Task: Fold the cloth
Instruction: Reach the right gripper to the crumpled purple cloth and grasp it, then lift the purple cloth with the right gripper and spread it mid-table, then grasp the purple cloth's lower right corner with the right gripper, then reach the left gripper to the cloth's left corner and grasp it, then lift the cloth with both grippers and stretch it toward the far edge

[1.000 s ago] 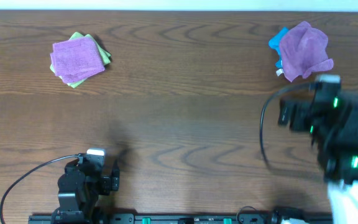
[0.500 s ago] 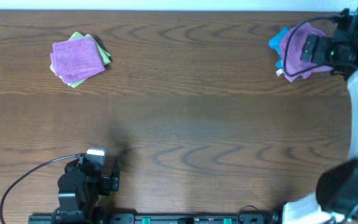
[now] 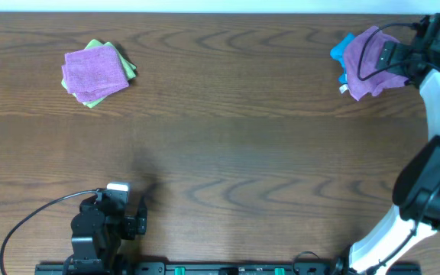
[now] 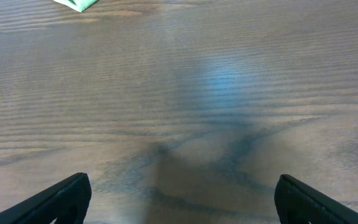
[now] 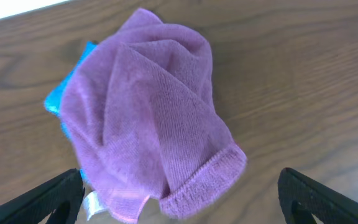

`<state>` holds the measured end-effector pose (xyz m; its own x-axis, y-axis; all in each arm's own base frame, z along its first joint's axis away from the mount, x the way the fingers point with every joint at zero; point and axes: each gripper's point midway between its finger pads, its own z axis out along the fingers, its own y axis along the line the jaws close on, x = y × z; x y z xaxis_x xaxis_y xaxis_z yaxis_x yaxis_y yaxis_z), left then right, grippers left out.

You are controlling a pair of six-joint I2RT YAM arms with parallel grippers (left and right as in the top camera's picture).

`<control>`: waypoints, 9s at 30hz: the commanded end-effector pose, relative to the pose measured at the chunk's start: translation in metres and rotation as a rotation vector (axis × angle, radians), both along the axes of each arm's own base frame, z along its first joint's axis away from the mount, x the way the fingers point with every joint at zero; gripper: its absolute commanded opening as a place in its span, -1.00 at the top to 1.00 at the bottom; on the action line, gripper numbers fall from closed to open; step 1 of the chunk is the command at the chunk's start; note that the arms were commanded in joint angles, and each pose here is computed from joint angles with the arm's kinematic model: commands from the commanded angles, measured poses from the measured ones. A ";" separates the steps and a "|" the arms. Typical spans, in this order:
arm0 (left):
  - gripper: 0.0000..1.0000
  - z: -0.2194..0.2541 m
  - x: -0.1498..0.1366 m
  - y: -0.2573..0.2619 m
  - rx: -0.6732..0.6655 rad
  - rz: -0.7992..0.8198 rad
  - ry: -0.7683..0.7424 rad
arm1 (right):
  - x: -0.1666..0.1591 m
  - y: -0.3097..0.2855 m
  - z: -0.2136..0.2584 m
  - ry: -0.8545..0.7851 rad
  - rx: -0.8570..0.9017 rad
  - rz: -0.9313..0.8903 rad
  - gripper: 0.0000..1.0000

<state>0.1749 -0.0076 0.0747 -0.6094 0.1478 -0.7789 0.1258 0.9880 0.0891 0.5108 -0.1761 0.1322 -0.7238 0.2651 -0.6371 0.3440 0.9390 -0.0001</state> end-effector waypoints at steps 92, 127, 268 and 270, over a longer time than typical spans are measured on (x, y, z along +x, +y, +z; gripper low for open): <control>-0.91 -0.022 -0.008 0.002 0.026 -0.002 0.068 | -0.101 0.259 0.065 0.226 0.301 0.564 -0.99; -0.91 0.032 0.025 -0.031 -0.220 -0.069 -0.164 | -0.222 0.287 -0.098 0.624 0.684 0.382 -0.83; 0.88 0.134 0.323 -0.175 -1.233 -0.597 0.557 | -0.024 0.296 0.063 0.085 0.465 0.577 0.97; 0.88 0.116 0.310 -0.174 -1.200 -0.567 0.606 | -0.033 0.296 0.057 0.130 0.454 0.572 0.98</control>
